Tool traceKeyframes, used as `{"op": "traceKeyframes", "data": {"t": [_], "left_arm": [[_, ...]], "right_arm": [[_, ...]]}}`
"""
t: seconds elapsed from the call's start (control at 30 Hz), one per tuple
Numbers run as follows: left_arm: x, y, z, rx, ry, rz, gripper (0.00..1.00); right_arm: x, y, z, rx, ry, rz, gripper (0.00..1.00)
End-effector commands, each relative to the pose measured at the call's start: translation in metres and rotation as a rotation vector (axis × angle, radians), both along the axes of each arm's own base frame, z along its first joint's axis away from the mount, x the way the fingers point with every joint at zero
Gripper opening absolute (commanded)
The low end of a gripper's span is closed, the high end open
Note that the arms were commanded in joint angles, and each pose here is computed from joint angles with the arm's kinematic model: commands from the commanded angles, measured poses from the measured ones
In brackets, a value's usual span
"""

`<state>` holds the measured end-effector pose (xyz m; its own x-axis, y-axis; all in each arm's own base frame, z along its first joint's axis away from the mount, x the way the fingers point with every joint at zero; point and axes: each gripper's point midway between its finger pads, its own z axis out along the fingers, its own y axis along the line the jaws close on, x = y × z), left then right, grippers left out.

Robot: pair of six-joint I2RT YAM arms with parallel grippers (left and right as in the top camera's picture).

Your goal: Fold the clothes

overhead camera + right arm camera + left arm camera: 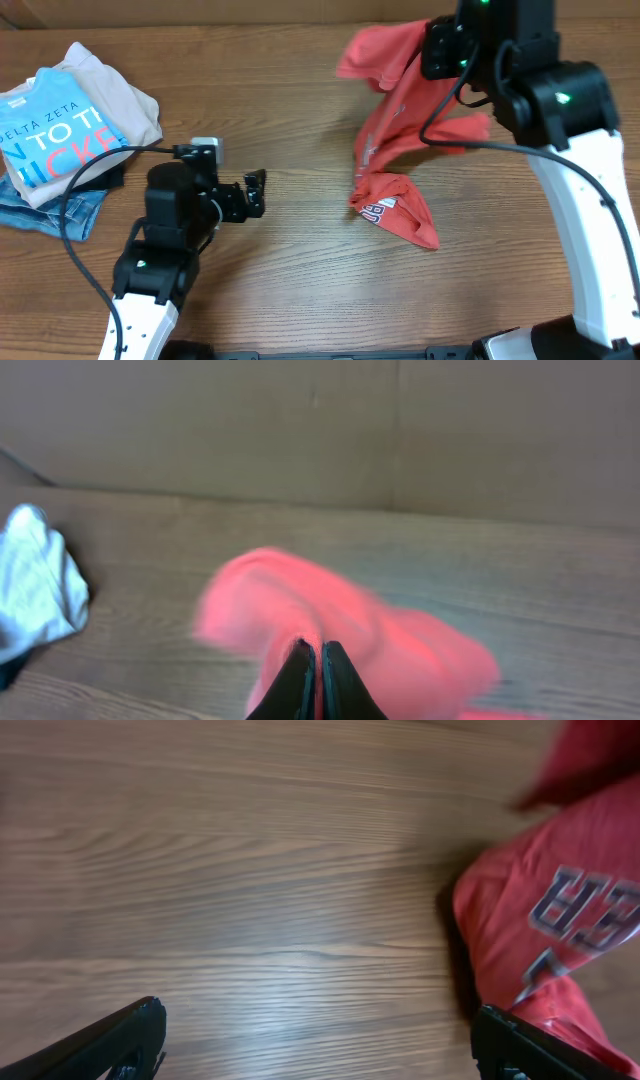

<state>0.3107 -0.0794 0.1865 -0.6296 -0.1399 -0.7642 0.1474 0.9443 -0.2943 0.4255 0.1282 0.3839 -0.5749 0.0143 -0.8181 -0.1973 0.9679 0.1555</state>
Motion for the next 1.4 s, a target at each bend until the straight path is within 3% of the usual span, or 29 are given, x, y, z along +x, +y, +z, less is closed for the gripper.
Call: {"op": "traceKeyframes", "data": {"t": [0.0,0.37,0.87,1.13,1.2,1.37], "left_arm": [[0.002,-0.032,0.01,-0.037,-0.02,-0.096,1.0],[0.007,-0.141,-0.019,-0.045,-0.043,-0.373,1.0],[0.018,-0.233,-0.091,-0.064,-0.085,-0.536,1.0],[0.036,-0.224,-0.104,-0.032,-0.101,-0.452,1.0],[0.046,-0.208,-0.094,-0.011,-0.116,-0.392,1.0],[0.064,-0.161,-0.042,-0.032,-0.129,-0.305,1.0]], "right_arm": [[0.005,-0.006,-0.007,-0.028,0.018,-0.016,0.04],[0.005,-0.006,-0.006,-0.029,0.015,-0.019,0.04],[0.008,-0.006,0.022,0.001,-0.086,-0.02,0.04],[0.001,-0.029,0.038,-0.032,-0.134,-0.112,0.04],[0.002,-0.053,0.039,-0.066,-0.138,-0.213,0.04],[0.0,-0.07,0.03,-0.07,-0.094,-0.237,0.04]]}}
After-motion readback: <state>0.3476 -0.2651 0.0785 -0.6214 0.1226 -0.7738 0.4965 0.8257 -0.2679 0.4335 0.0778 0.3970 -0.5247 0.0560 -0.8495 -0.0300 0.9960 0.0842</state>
